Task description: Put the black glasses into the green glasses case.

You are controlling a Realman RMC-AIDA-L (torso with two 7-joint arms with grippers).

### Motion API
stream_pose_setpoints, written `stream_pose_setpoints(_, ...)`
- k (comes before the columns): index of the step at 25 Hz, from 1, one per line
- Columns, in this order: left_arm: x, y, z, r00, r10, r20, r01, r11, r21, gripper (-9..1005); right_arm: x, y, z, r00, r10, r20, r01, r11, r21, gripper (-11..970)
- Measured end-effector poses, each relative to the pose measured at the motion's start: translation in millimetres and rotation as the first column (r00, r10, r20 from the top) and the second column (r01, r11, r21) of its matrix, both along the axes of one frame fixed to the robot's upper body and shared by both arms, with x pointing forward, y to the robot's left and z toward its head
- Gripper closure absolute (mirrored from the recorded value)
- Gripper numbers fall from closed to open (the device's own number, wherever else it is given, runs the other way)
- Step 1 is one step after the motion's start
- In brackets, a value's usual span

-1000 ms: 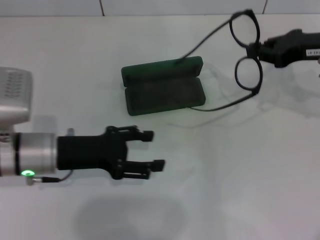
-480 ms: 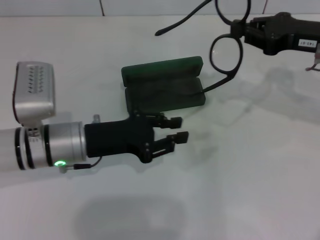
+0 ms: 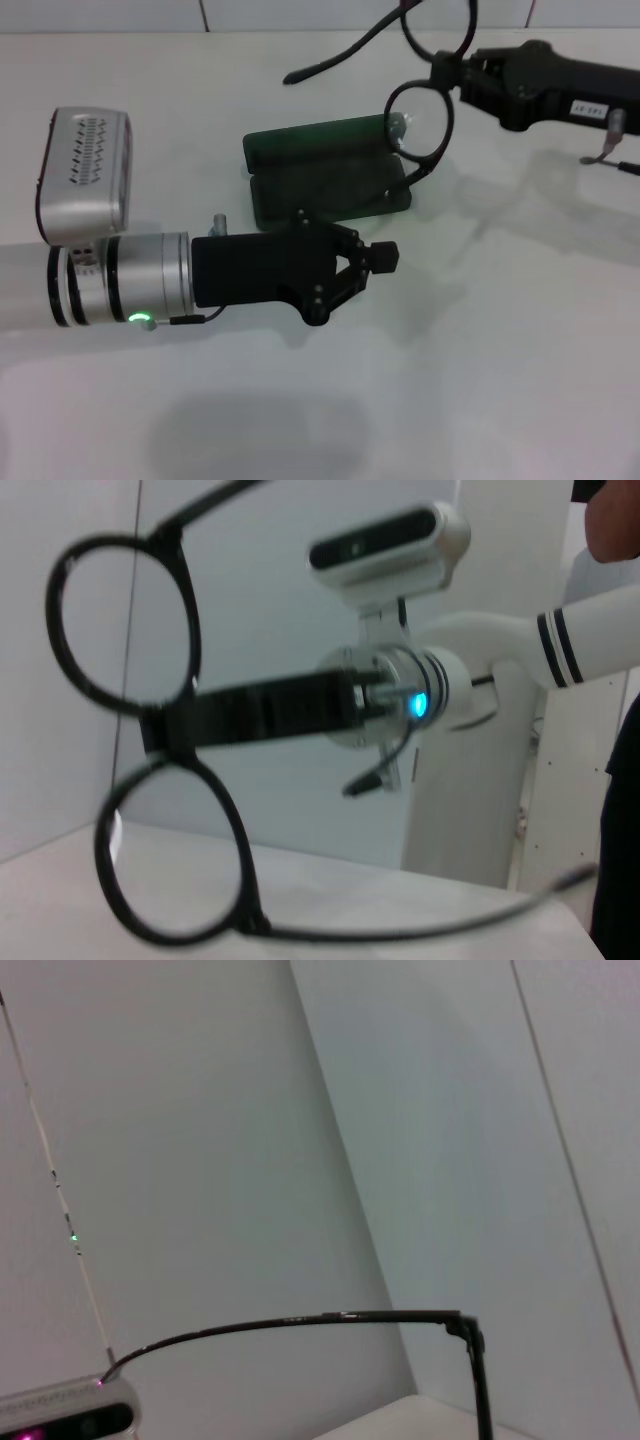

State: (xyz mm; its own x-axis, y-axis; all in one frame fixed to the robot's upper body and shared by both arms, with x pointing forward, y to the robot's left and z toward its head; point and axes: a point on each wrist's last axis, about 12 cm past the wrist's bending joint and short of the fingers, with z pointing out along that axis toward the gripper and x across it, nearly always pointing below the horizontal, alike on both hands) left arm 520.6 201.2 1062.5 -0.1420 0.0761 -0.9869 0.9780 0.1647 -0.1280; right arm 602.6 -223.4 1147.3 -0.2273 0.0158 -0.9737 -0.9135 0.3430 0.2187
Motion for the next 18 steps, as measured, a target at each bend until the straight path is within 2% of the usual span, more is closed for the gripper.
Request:
stream_pose_setpoints(2, 0.8, 0, 1.2, 1.000, 0.003, 0.003, -0.003, 1.000, -0.008, 998, -1.5, 3, -3.8, 1.000, 0.009, -0.004, -0.009, 1.000, -0.003, 896)
stream_pose_setpoints(18, 8.4, -5, 12.0, 0.999, -0.012, 0.036, 0.013, 0.999, -0.041, 997, -12.2, 20, -31.2, 0.994, 0.081, -0.068, -0.090, 0.985, -0.147, 899)
